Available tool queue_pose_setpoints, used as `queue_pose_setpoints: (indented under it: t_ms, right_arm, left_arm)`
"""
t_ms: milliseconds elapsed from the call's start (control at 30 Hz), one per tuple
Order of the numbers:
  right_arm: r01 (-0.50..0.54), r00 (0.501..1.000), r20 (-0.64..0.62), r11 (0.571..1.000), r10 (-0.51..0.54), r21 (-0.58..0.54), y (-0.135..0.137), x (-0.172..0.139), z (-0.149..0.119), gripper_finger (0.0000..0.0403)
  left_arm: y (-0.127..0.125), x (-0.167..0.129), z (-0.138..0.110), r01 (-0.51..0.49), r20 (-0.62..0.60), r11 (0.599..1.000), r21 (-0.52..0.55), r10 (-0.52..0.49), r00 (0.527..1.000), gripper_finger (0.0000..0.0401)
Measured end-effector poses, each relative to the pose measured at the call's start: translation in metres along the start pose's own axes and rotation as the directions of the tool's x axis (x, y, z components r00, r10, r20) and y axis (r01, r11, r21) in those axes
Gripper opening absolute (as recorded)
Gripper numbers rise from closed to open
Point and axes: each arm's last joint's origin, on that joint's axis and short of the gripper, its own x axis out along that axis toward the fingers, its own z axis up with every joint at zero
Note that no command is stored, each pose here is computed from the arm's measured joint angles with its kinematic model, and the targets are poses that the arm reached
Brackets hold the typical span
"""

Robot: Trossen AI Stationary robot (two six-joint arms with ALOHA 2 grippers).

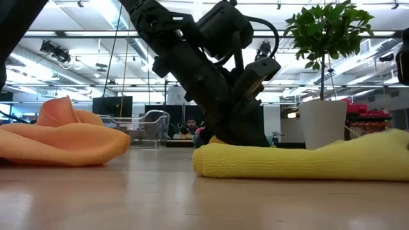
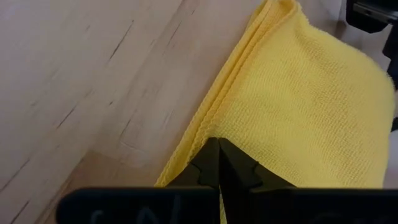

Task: Fold microfiber towels
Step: Fold the yellow towel

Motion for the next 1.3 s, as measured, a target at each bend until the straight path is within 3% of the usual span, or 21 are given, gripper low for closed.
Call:
queue_pose_setpoints:
  t_ms: [300,467,600,800,1000,1133,1233,1300]
  right_arm:
    - [-0.004,0.999,-0.044,1.000,0.004,0.006,0.000,-0.004,-0.005,0.0013]
    - [0.001,0.996,-0.089,1.000,0.001,0.022,0.003,-0.004,-0.006,0.0008]
    - [0.002,0.995,-0.097,1.000,-0.001,0.015,0.004,-0.004,-0.006,0.0010]
    - [0.031,0.996,-0.088,0.999,-0.032,-0.019,0.004,-0.008,0.002,0.0060]
    - [0.113,0.979,-0.165,0.993,-0.116,-0.028,0.006,-0.025,0.024,0.0145]
    - [0.112,0.974,-0.191,0.992,-0.121,-0.058,0.011,-0.046,0.043,0.0189]
    - [0.074,0.990,-0.114,0.996,-0.078,-0.044,0.016,-0.062,0.059,0.0195]
    - [0.072,0.996,-0.058,0.997,-0.074,-0.033,0.017,-0.066,0.071,0.0173]
  left_arm:
    - [0.001,0.000,-0.001,-0.013,-0.011,1.000,0.016,0.013,1.000,0.0024]
    - [0.003,0.000,0.000,-0.017,-0.011,1.000,0.014,0.018,1.000,0.0006]
    - [0.003,0.000,0.000,-0.016,-0.012,1.000,0.013,0.016,1.000,0.0018]
    - [0.003,0.000,0.000,-0.015,-0.011,1.000,0.015,0.016,1.000,0.0043]
    - [0.004,0.001,0.003,0.039,-0.018,0.999,0.009,-0.038,0.999,0.0034]
    - [0.006,-0.003,0.008,0.069,-0.024,0.998,-0.006,-0.069,0.997,0.0023]
    - [0.001,-0.015,0.017,0.089,0.002,0.996,0.009,-0.089,0.996,0.0016]
    - [-0.006,-0.028,0.026,0.119,0.041,0.992,0.039,-0.120,0.992,0.0011]
